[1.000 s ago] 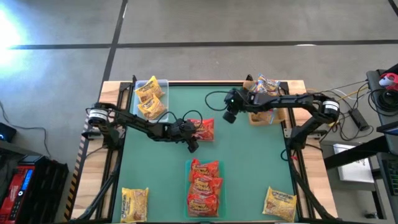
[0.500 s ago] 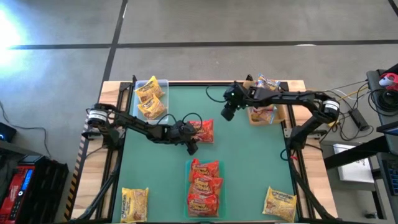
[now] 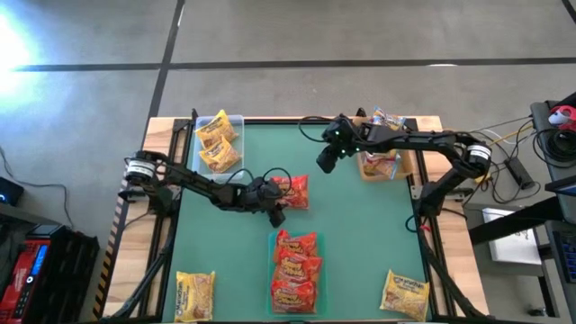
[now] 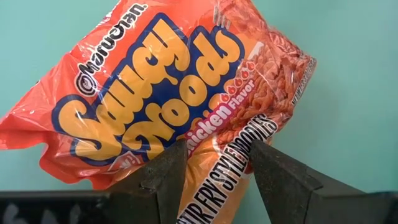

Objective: Sort Maruchan noodles
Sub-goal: Put the red noodle pack into the green bin

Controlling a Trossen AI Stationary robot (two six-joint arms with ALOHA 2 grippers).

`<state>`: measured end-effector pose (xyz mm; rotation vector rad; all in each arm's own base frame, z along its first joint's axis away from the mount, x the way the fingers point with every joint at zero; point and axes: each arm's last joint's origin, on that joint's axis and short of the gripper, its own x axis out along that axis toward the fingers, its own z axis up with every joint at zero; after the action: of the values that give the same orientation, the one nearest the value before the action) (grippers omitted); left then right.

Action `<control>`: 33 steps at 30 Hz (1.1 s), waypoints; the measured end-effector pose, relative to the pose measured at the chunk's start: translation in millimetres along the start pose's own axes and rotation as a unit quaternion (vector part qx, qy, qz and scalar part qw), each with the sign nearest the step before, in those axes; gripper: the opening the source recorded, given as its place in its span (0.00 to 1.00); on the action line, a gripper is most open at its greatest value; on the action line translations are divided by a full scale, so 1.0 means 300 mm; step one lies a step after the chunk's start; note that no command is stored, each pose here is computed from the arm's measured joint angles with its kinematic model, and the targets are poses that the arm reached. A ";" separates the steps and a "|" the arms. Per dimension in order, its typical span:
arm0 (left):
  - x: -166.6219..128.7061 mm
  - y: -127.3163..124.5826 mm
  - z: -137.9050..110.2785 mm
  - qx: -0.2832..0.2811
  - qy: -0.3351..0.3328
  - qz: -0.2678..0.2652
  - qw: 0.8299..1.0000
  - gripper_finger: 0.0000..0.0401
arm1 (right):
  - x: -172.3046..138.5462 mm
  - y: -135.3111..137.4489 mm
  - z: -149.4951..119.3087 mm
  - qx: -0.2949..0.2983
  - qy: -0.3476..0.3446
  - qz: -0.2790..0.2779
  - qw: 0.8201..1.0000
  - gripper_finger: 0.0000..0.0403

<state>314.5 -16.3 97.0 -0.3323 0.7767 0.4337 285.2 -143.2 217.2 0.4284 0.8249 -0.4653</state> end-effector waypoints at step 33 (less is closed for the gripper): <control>0.009 -0.004 -0.046 0.007 -0.041 0.012 0.999 0.41 | 0.232 0.029 0.080 0.063 0.036 0.233 0.970 0.64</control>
<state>308.6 -22.6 86.1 -0.2915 0.7038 0.4618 345.2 -164.5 179.4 0.7398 0.7366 -0.0636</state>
